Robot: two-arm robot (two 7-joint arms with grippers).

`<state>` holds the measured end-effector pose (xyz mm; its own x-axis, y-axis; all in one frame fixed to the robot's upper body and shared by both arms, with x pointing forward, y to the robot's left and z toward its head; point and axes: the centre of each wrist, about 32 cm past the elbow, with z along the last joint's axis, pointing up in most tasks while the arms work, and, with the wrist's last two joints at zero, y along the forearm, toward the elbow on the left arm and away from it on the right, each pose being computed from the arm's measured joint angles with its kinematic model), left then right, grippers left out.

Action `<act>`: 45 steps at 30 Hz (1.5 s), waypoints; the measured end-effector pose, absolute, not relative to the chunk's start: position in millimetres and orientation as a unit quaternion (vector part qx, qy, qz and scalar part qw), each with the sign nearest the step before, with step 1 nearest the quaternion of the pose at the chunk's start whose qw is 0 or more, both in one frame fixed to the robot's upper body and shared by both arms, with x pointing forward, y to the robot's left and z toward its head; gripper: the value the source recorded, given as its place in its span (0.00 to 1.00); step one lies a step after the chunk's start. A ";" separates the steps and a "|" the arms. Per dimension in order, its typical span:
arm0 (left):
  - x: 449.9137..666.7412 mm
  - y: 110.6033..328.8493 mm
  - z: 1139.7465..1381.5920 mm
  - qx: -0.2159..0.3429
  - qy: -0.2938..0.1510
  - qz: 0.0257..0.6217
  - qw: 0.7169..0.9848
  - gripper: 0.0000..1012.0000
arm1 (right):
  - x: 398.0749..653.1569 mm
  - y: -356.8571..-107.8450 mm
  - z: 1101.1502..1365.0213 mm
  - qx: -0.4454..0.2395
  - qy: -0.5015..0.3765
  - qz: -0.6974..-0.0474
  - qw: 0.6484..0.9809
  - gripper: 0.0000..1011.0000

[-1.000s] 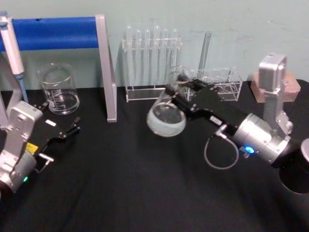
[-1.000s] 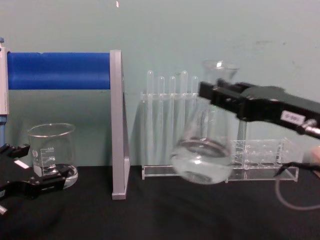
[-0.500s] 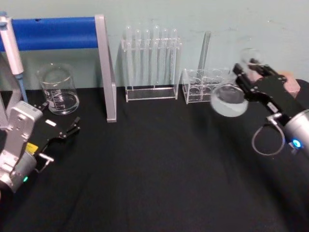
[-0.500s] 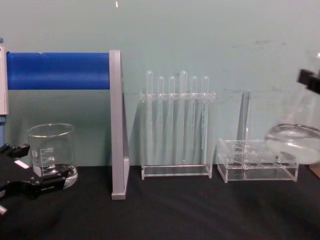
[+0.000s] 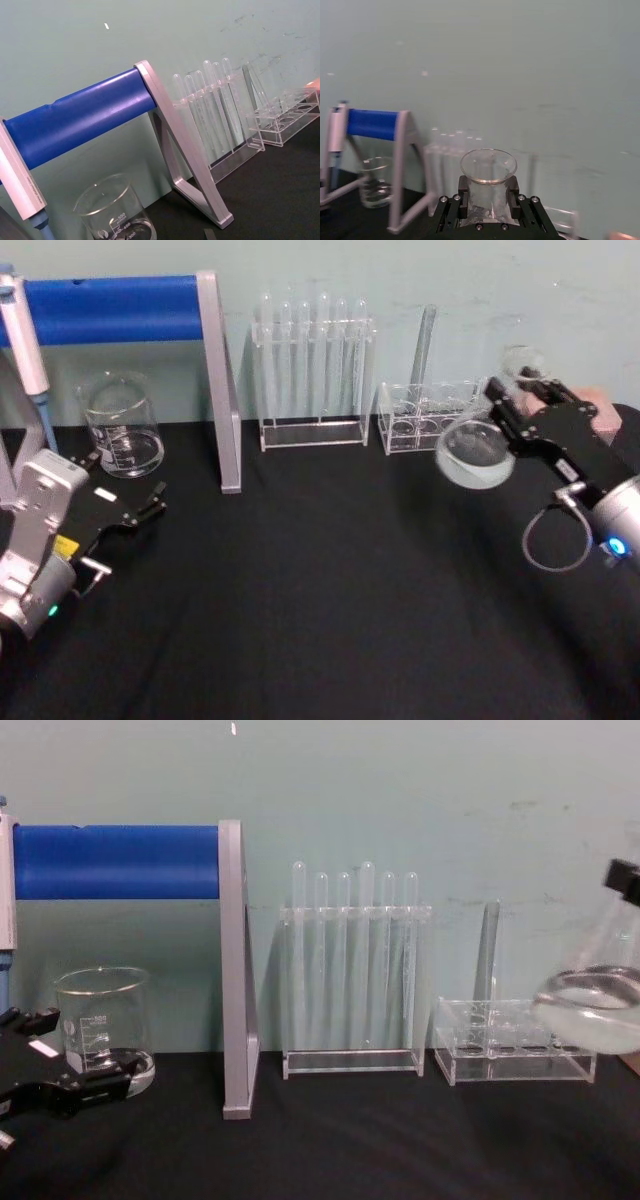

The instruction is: Grasp the erlenmeyer flask with one hand, shake it three times, then place it back.

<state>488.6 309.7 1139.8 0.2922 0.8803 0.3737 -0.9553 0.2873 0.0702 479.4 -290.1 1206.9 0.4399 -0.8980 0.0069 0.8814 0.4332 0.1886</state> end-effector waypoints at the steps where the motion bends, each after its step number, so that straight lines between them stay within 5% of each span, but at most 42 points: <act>1: 488.6 309.7 1139.8 0.142 -0.132 0.580 0.791 0.99 | 479.9 -288.3 1207.0 0.079 -0.053 -0.522 0.848 0.44; 16: 488.6 309.7 1139.8 0.142 -0.132 0.580 0.791 0.99 | 495.7 -228.6 1205.4 0.065 -0.041 -0.326 0.942 0.44; 25: 488.6 309.7 1139.8 0.141 -0.132 0.580 0.791 0.99 | 501.3 -209.6 1204.5 0.063 -0.035 -0.261 0.963 0.44; 33: 488.6 309.6 1139.8 0.141 -0.132 0.580 0.791 0.99 | 502.5 -212.1 1204.4 0.069 -0.038 -0.274 0.959 0.44; 45: 488.6 309.7 1139.8 0.142 -0.132 0.580 0.791 0.99 | 493.6 -249.8 1205.0 0.082 -0.047 -0.416 0.904 0.44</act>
<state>488.6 309.7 1139.8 0.2923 0.8803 0.3738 -0.9552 0.2873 0.0703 493.6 -249.8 1205.0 0.6491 -0.7606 0.0159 0.7451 0.6399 0.1880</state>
